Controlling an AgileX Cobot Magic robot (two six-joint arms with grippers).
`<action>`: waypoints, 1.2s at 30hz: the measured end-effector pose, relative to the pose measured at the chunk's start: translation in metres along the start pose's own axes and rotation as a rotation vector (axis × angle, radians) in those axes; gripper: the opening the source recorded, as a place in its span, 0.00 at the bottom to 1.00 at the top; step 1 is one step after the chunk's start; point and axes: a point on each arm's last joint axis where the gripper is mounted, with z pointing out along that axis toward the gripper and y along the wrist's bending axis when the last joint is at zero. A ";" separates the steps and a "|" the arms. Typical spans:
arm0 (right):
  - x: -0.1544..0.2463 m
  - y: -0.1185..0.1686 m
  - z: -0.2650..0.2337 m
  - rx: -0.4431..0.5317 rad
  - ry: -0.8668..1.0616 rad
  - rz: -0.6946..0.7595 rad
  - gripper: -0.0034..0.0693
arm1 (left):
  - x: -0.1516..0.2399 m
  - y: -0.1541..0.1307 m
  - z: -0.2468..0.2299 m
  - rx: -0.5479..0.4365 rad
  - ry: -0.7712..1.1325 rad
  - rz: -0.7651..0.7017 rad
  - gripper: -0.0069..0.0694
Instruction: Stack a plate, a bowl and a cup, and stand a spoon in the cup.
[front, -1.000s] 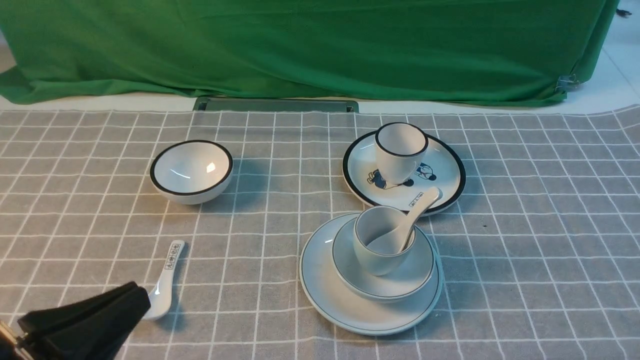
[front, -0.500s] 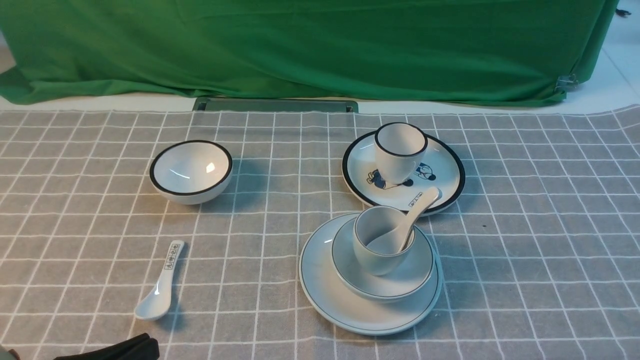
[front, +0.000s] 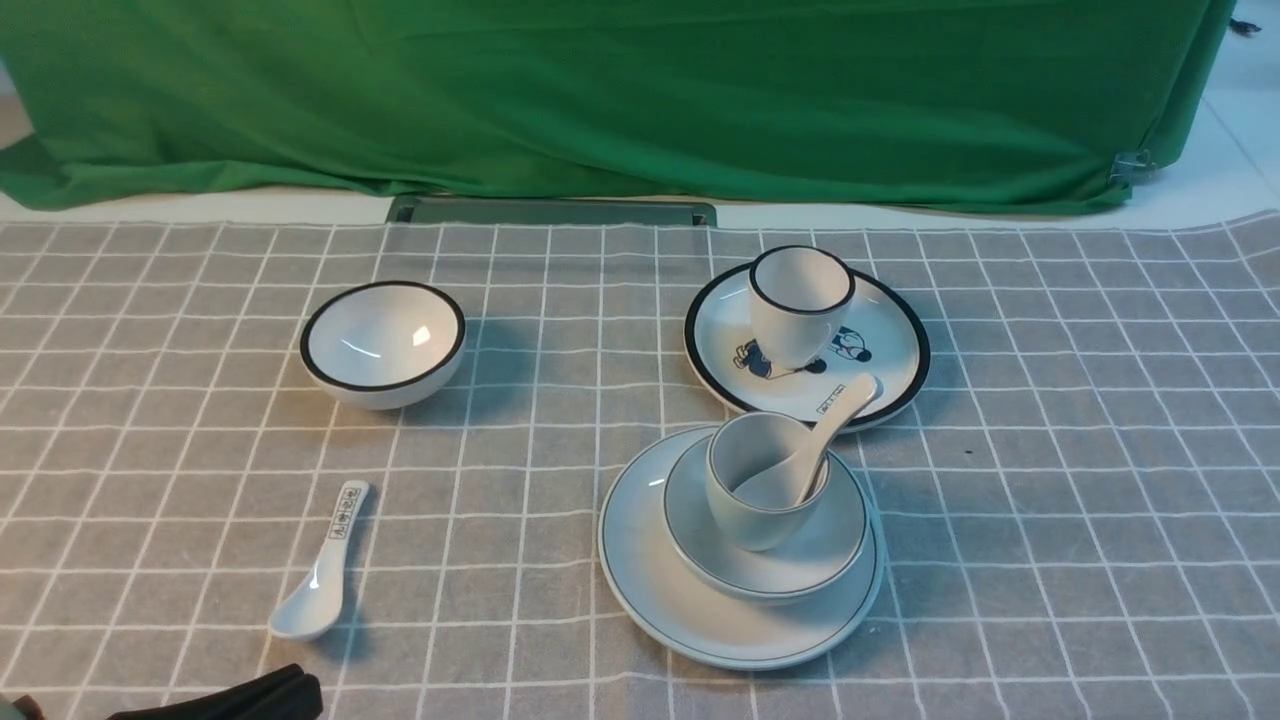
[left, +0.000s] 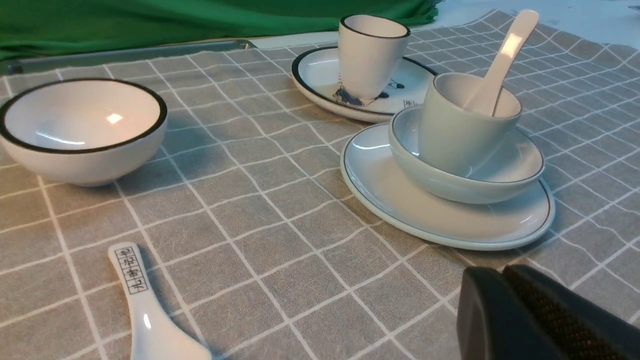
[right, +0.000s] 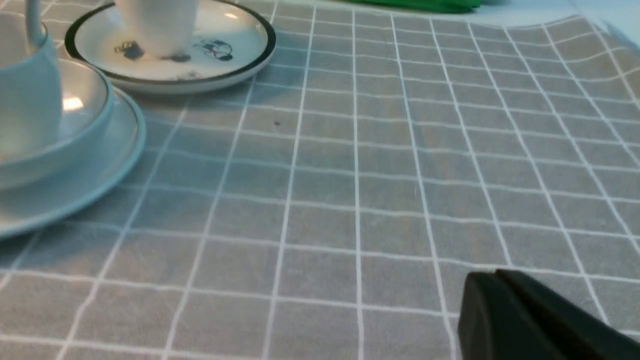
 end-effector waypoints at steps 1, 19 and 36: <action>0.002 0.000 0.001 0.001 0.007 -0.004 0.07 | 0.000 0.000 0.000 -0.001 0.002 0.000 0.10; 0.002 0.000 0.001 0.003 0.005 -0.008 0.10 | 0.000 0.000 0.000 0.000 0.000 0.000 0.11; 0.002 0.000 0.001 0.003 0.005 -0.008 0.17 | -0.008 0.012 -0.006 -0.148 -0.116 -0.065 0.11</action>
